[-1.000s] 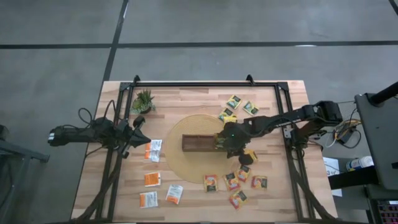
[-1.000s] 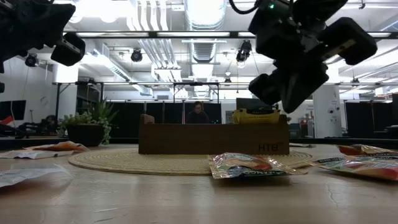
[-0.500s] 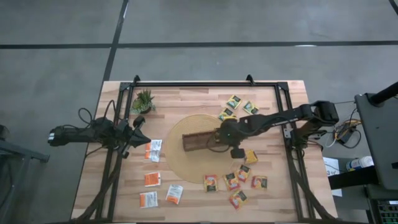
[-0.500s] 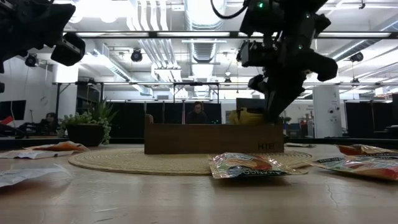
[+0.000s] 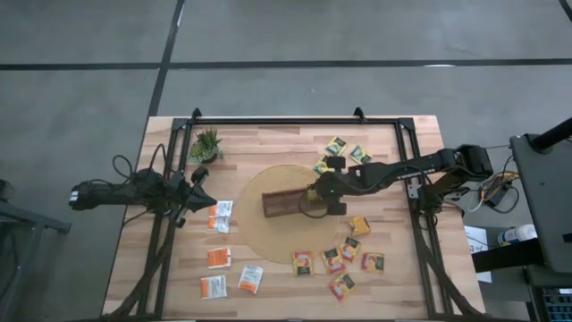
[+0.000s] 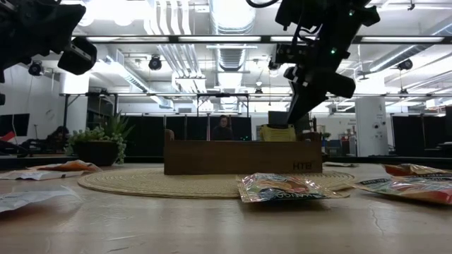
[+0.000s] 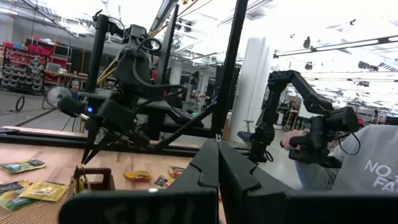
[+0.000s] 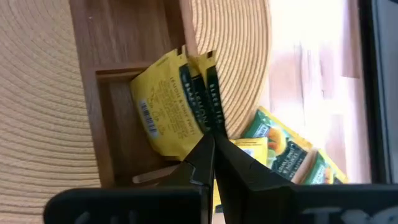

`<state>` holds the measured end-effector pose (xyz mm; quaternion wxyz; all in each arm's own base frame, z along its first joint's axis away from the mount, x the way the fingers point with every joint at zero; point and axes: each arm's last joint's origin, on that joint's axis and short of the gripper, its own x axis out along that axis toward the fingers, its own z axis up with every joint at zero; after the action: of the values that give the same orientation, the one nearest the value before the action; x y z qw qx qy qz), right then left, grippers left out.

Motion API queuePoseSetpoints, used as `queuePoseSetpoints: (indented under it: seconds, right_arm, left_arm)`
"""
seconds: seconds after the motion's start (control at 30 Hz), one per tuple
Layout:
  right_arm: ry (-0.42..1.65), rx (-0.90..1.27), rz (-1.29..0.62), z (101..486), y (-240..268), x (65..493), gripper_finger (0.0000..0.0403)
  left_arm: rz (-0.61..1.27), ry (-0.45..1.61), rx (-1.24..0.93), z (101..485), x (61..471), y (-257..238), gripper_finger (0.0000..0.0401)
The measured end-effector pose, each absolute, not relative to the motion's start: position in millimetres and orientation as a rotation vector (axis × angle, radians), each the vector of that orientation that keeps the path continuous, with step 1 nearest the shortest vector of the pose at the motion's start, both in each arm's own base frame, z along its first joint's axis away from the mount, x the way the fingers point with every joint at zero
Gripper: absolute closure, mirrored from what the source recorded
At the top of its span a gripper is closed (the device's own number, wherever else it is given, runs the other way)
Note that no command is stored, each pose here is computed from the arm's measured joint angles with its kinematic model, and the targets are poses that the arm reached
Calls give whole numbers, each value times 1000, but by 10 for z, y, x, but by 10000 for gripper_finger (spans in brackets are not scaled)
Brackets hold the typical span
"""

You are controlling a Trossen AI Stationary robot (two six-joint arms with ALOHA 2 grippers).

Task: Pick & Place Tea
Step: Put the yellow tea bag into the right of the wooden organizer

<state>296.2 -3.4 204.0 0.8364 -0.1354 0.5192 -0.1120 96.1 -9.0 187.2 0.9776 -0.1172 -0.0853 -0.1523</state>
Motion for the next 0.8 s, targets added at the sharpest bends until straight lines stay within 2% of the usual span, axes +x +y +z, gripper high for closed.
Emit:
queuePoseSetpoints:
  seconds: [0.4,0.67,0.8]
  right_arm:
    - [1073,-277,-227,2110,-27,2941,394]
    - [1054,-206,-41,2014,28,2936,394]
    - [1058,-254,-117,1959,-40,2952,394]
  left_arm:
    - [-307,-172,-236,1871,961,-90,401]
    - [-307,-172,-236,1871,961,-89,401]
    - [-307,-171,-236,1871,961,-90,401]
